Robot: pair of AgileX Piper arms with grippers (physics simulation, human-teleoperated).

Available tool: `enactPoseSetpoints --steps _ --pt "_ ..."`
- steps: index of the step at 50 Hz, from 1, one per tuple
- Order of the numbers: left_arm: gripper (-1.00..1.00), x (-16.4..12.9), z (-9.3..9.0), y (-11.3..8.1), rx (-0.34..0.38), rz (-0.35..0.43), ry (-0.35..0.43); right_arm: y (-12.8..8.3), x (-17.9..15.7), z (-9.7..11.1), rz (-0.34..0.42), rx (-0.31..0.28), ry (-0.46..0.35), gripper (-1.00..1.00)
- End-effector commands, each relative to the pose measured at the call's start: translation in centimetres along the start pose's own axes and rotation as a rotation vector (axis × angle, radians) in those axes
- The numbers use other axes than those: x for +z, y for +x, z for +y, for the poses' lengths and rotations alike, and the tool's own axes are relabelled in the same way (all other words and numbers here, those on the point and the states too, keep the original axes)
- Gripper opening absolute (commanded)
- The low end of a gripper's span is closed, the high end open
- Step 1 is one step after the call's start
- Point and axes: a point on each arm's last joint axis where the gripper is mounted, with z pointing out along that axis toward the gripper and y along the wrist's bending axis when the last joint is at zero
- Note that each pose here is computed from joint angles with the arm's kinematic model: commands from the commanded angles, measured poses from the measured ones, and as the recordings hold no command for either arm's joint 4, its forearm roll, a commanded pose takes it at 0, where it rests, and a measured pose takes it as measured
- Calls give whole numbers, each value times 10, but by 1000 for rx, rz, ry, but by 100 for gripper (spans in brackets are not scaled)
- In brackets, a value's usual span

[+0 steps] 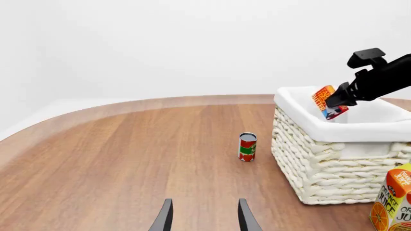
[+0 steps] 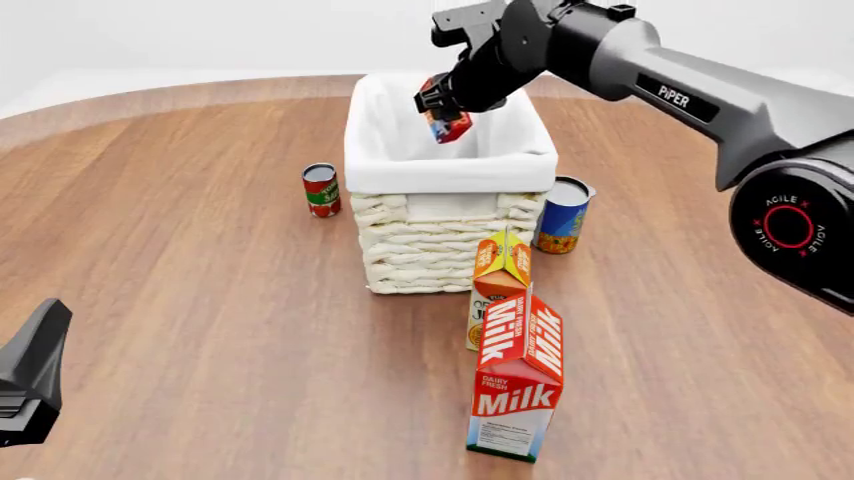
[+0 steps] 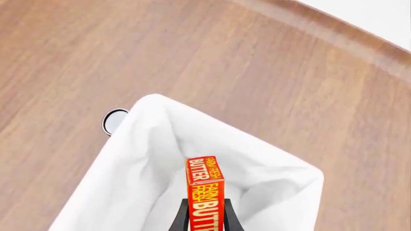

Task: Pick up the butter and put it in the basket.

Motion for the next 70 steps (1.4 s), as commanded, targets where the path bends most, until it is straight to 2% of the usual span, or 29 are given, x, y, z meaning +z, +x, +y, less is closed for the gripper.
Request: enactPoseSetpoints --steps 1,7,8,48,62,70 --pt "100 0 0 0 0 0 0 -7 -3 -4 -31 6 8 -100" --pt "100 0 0 0 0 0 0 -8 -3 -6 -35 -3 10 -100" --pt "100 0 0 0 0 0 0 -8 -4 -5 -39 -7 10 100" --pt "100 0 0 0 0 0 0 -3 -12 -14 -56 -13 26 100" --pt "100 0 0 0 0 0 0 -8 -30 -18 -85 -13 35 100" --pt "100 0 0 0 0 0 0 -14 -45 -14 -109 -16 29 100"
